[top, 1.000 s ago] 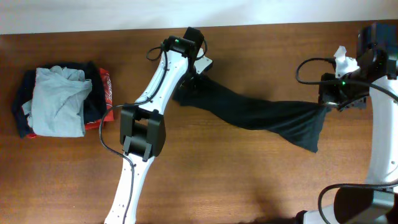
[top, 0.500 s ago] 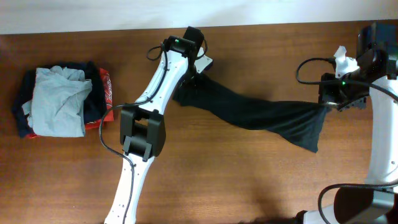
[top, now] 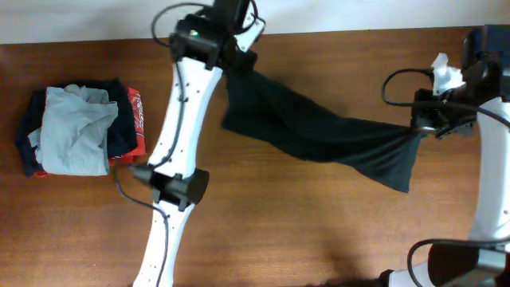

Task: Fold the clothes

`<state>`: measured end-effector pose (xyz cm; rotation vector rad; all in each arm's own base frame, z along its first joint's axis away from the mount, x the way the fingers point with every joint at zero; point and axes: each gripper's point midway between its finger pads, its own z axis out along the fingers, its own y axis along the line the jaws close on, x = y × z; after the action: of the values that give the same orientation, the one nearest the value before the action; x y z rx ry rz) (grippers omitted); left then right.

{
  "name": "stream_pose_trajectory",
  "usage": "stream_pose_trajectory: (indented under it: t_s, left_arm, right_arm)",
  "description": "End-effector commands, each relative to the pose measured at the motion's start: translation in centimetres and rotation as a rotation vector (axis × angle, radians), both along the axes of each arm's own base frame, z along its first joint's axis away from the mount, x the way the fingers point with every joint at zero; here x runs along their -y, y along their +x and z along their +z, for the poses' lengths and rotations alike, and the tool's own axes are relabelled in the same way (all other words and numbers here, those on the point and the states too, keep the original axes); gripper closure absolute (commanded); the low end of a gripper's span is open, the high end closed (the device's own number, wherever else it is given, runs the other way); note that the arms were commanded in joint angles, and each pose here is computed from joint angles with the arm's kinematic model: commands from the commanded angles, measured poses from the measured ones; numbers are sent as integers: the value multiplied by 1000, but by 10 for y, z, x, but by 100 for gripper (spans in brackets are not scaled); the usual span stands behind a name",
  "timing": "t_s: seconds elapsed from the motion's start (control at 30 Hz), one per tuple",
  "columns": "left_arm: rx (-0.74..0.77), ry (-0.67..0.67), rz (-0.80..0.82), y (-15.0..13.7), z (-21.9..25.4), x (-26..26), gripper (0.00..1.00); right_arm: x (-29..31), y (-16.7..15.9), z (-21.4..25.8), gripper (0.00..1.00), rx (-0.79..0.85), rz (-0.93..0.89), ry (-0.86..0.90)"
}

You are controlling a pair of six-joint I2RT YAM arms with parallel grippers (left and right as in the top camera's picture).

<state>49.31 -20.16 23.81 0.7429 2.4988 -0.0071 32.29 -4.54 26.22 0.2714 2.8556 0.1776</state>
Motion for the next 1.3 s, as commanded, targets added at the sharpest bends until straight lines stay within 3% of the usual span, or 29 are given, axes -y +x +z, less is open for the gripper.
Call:
stream_pose_trajectory:
  t_s: [0.0, 0.33, 0.67, 0.97, 1.07, 1.27]
  left_arm:
    - [140, -7, 93, -18, 70, -28, 99]
    - [353, -132, 141, -89, 189, -60, 99]
    - [513, -250, 173, -151, 260, -86, 99]
    - [341, -137, 197, -125, 206, -80, 100]
    - [291, -67, 243, -100, 176, -81, 100]
    - [289, -56, 249, -57, 141, -64, 99]
  right_arm:
    - [-1, -4, 51, 96, 143, 11, -42]
    - [-24, -28, 119, 96, 341, 51, 12]
    - [-40, -50, 144, 96, 434, 81, 46]
    - [-33, -25, 101, 96, 290, 69, 75]
    - [-27, -1, 79, 96, 238, 68, 87]
    - [-19, 36, 54, 96, 211, 90, 84]
